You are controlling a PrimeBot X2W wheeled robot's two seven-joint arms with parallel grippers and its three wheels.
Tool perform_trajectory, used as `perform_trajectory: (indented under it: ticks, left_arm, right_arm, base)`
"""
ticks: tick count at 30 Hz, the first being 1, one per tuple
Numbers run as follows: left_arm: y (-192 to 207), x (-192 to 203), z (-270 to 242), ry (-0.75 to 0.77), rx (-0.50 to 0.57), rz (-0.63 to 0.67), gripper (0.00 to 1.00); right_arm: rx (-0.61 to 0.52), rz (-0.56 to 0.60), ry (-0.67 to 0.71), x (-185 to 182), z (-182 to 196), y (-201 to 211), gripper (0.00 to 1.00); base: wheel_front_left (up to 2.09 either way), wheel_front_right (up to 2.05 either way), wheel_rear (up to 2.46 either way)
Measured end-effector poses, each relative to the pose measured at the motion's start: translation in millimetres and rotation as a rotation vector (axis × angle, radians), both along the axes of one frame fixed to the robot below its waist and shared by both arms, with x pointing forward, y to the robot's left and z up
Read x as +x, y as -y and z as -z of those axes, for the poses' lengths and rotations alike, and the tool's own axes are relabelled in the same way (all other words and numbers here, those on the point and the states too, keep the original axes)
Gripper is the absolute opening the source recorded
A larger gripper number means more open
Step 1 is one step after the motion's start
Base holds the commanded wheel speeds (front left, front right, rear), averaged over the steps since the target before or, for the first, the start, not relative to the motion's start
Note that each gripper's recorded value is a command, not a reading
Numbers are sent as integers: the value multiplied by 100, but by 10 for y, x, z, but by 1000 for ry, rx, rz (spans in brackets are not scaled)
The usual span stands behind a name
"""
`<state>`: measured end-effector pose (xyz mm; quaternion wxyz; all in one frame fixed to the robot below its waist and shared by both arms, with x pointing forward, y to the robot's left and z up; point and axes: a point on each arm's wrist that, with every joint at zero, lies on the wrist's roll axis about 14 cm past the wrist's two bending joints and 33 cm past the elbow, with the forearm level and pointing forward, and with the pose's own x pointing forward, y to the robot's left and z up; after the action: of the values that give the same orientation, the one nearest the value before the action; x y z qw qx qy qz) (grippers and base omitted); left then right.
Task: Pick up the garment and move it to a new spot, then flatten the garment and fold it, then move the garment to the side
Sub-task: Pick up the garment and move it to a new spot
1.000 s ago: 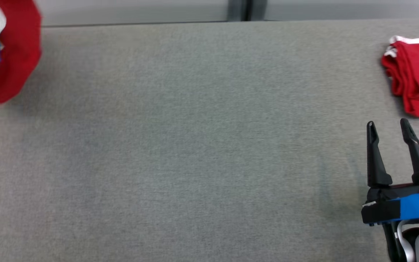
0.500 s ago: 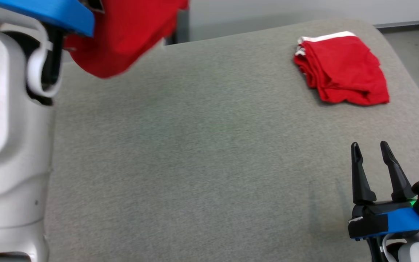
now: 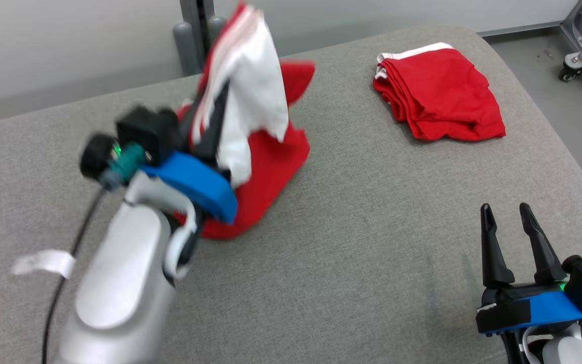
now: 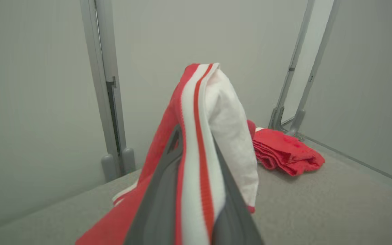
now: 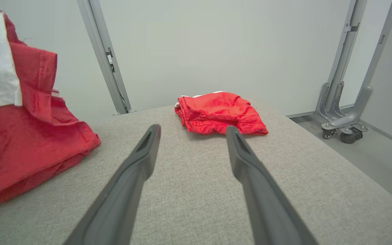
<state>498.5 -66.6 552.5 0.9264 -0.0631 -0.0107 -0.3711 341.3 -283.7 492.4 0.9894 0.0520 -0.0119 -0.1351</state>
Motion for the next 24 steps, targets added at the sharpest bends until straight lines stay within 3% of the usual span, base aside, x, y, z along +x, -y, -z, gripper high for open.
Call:
perform_trajectory:
  ticks: [3, 5, 13, 24]
  left_arm:
    - [-7, -353, 545, -128, 53, 20, 0]
    - [-23, -508, 713, -167, 71, 26, 100]
    - [-307, -628, 507, -79, 5, -84, 100]
    - [-1551, -739, 371, 10, 4, -461, 100]
  right_arm:
    - [3, -11, 7, 13, -8, -33, 100]
    - [5, -22, 8, 26, -6, -68, 100]
    - [12, -101, 26, 82, -62, -310, 100]
    - [19, -206, 38, 108, -135, -641, 100]
  base:
    - [0, 0, 0]
    - [0, 0, 0]
    - [0, 0, 0]
    - [0, 0, 0]
